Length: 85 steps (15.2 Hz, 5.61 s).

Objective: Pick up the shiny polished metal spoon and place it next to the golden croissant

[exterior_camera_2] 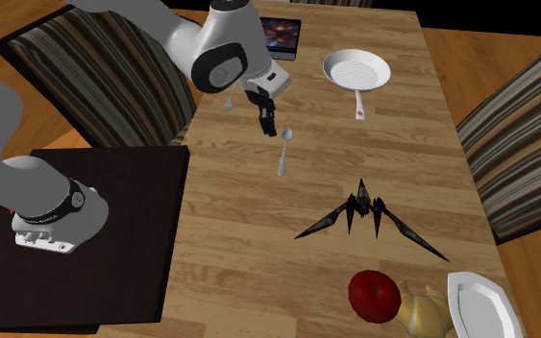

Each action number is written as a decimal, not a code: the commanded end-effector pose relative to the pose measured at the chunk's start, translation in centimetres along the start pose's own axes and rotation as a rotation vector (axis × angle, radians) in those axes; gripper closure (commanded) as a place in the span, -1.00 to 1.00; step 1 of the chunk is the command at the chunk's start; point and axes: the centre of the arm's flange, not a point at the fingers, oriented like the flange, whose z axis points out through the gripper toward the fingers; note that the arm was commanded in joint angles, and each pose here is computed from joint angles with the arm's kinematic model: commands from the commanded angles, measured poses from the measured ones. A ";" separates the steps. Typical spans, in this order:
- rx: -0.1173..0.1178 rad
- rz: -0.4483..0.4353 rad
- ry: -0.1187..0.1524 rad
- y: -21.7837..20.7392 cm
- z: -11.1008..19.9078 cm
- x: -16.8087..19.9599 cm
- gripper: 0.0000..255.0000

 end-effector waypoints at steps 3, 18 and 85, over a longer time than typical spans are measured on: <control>0.014 0.014 0.003 -2.4 4.4 1.2 -1.00; 0.038 0.037 0.008 -6.3 15.8 3.3 -1.00; 0.038 0.037 0.008 28.1 1.9 9.8 1.00</control>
